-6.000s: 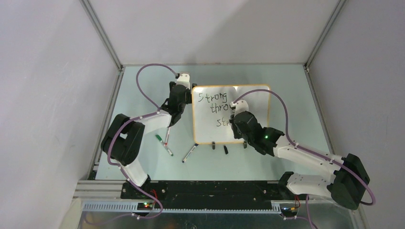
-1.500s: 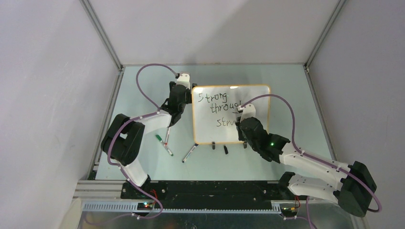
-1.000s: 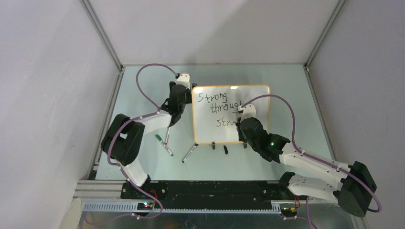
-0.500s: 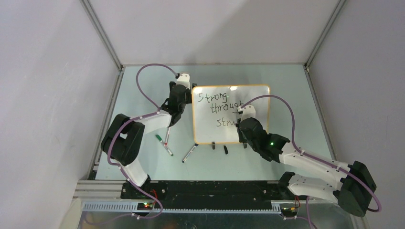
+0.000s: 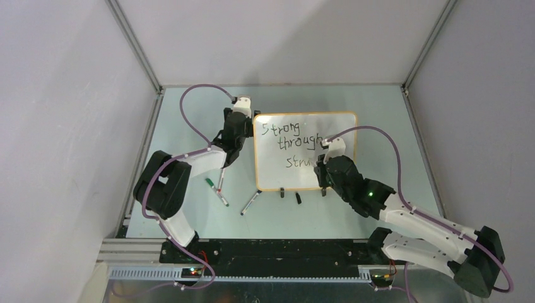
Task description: Write a sentence on the whiteboard
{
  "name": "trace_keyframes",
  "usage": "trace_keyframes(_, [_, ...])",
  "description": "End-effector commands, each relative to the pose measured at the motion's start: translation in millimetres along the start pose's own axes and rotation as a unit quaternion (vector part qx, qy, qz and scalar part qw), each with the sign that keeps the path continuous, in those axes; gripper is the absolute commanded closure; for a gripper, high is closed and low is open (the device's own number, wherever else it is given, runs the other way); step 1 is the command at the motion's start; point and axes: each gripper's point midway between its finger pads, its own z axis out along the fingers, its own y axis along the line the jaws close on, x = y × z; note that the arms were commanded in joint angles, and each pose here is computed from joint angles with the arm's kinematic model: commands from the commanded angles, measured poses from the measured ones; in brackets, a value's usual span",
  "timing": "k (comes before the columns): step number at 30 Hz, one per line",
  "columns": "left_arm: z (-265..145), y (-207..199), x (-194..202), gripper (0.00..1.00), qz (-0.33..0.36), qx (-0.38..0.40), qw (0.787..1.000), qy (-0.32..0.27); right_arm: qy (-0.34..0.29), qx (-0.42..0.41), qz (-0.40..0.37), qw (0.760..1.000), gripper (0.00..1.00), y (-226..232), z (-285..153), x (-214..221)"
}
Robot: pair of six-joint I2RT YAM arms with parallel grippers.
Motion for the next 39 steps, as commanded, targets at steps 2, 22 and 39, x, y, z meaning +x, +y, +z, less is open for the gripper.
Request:
trace_keyframes(2, [-2, -4, -17, 0.18, -0.009, 0.009, 1.000, -0.026, -0.032, -0.001, 0.013, 0.999, 1.00, -3, -6, -24])
trace_keyframes(22, [-2, -4, -16, 0.18, -0.009, 0.009, 1.000, -0.025, -0.001, 0.023, 0.008, 1.000, 1.00, -11, 10, -9])
trace_keyframes(39, [-2, -4, -16, 0.18, -0.009, 0.009, 1.000, -0.026, -0.013, 0.037, 0.017, 0.999, 1.00, -19, 14, -16])
